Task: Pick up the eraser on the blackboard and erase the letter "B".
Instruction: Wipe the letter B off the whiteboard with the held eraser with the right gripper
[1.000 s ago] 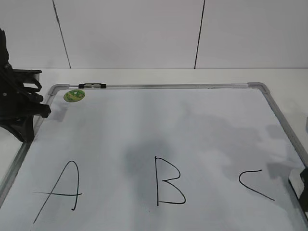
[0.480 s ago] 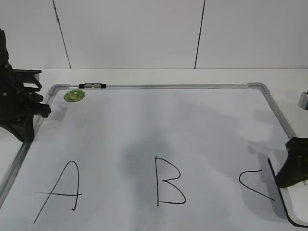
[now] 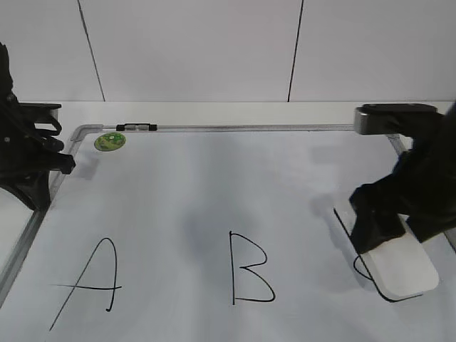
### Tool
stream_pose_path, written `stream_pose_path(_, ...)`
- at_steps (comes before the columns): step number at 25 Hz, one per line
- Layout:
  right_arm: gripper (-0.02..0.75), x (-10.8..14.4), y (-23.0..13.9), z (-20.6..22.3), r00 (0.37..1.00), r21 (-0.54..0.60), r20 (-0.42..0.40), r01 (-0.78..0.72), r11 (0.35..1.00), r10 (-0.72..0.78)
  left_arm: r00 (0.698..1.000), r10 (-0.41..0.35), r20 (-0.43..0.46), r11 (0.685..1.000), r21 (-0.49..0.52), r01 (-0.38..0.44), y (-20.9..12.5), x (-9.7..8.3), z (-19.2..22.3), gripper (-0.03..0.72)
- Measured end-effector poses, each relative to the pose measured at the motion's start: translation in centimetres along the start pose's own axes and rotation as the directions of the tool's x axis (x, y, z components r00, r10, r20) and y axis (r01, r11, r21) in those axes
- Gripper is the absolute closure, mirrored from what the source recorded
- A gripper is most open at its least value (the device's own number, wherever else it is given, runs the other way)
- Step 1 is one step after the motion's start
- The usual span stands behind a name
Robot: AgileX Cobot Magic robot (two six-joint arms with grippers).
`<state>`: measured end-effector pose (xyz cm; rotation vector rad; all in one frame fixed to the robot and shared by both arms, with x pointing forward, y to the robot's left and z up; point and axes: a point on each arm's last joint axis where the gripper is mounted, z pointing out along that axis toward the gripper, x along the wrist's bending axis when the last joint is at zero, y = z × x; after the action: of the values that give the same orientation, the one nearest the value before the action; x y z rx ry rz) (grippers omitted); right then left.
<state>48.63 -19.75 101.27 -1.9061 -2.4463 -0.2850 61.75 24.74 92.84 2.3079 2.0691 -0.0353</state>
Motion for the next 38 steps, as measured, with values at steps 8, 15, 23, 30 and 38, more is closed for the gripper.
stream_pose_path(8, 0.206, 4.8, 4.7, 3.0, 0.991, 0.097, 0.055, 0.114, 0.989, -0.120, 1.000, -0.001, 0.002, 1.000, 0.002, 0.001, 0.0, 0.0, 0.0, 0.643)
stream_pose_path(15, 0.206, 5.4, 6.3, 6.5, 0.992, 0.173, 0.054, 0.100, 0.980, -0.111, 1.000, -0.002, 0.003, 1.000, 0.004, 0.002, 0.0, 0.0, 0.0, 0.643)
stream_pose_path(23, 0.206, 6.6, 6.4, 7.8, 0.992, 0.192, 0.020, 0.119, 0.974, -0.125, 1.000, -0.002, 0.003, 1.000, 0.006, 0.002, -0.1, 0.0, 0.0, 0.643)
stream_pose_path(30, 0.207, 11.8, 5.3, 8.3, 0.972, 0.125, -0.062, 0.231, 0.965, -0.225, 1.000, -0.002, 0.003, 1.000, 0.007, 0.002, -0.1, 0.0, 0.0, 0.643)
stream_pose_path(38, 0.207, 16.7, 3.0, 8.8, 0.937, 0.093, -0.121, 0.339, 0.936, -0.328, 1.000, -0.002, 0.003, 1.000, 0.008, 0.002, -0.1, 0.0, 0.0, 0.643)
